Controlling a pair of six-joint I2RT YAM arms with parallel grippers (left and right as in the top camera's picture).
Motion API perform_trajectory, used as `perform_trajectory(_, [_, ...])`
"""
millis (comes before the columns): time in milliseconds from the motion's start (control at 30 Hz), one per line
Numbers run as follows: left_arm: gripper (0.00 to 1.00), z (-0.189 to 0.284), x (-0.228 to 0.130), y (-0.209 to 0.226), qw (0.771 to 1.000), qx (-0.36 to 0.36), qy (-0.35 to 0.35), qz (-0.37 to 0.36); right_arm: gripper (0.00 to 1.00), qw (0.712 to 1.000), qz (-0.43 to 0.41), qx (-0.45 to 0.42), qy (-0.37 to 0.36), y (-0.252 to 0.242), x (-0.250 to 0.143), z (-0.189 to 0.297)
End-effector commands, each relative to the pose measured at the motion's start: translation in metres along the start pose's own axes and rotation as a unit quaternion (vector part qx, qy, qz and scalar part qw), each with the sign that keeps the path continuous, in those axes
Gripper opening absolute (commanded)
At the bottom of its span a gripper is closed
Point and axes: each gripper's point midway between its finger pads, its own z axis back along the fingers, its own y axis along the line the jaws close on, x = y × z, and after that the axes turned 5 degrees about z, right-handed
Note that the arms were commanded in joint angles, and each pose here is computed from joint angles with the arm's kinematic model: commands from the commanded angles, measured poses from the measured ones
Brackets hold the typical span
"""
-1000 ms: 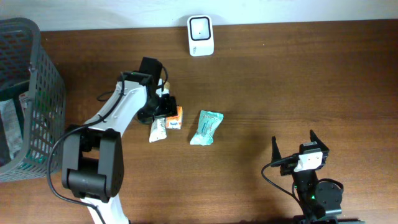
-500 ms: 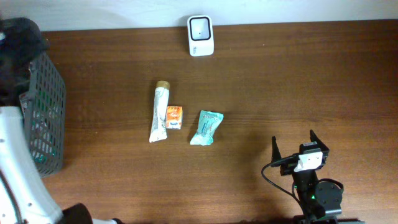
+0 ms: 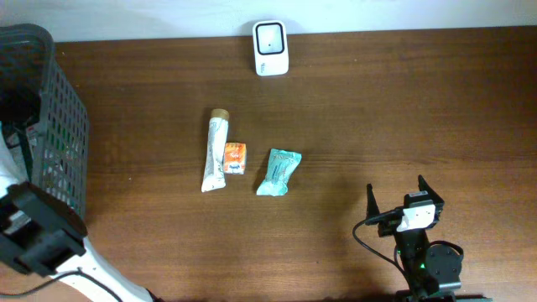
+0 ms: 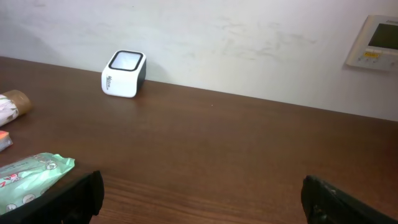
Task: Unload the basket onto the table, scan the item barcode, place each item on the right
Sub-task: 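Reach into the basket and grasp the green-lidded jar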
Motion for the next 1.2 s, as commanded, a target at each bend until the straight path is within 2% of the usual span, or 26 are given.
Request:
perform_trajectory(0, [0.99,-0.032,-0.017,0.004,0.999,0.005,0.043,-0.006,0.98,1.0,0.003,0.002,0.0,0.001,-0.002,0.0])
perform_trajectory(200, [1.0,-0.046,-0.028,-0.01,0.995,-0.041,0.069,-0.062,0.98,1.0,0.003,0.002,0.0,0.001,-0.002,0.0])
perform_trajectory(333, [0.98,-0.064,-0.056,-0.002,0.989,-0.03,0.128,-0.063,0.98,1.0,0.003,0.002,0.0,0.001,-0.002,0.0])
perform_trajectory(500, [0.97,-0.068,-0.055,-0.003,0.99,-0.031,0.126,-0.063,0.98,1.0,0.003,0.002,0.0,0.001,-0.002,0.0])
perform_trajectory(533, [0.93,-0.067,-0.055,-0.003,0.989,-0.031,0.127,-0.063,0.98,1.0,0.003,0.002,0.0,0.001,-0.002,0.0])
perform_trajectory(600, [0.8,-0.067,-0.056,-0.002,0.989,-0.03,0.129,-0.063,0.98,1.0,0.003,0.002,0.0,0.001,-0.002,0.0])
perform_trajectory(667, [0.63,-0.067,-0.057,-0.002,0.989,-0.029,0.131,-0.062,0.98,1.0,0.003,0.002,0.0,0.001,-0.002,0.0])
perform_trajectory(800, [0.57,-0.061,-0.054,-0.003,0.989,-0.03,0.129,-0.063,0.99,1.0,0.003,0.002,0.0,0.001,-0.002,0.0])
perform_trajectory(967, [0.54,-0.008,-0.019,-0.015,0.994,-0.043,0.083,-0.065,0.98,1.0,0.003,0.002,0.0,0.001,-0.002,0.0])
perform_trajectory(1167, [0.49,0.12,0.029,-0.039,0.992,-0.102,-0.041,-0.067,0.98,1.0,0.003,0.002,0.0,0.001,-0.002,0.0])
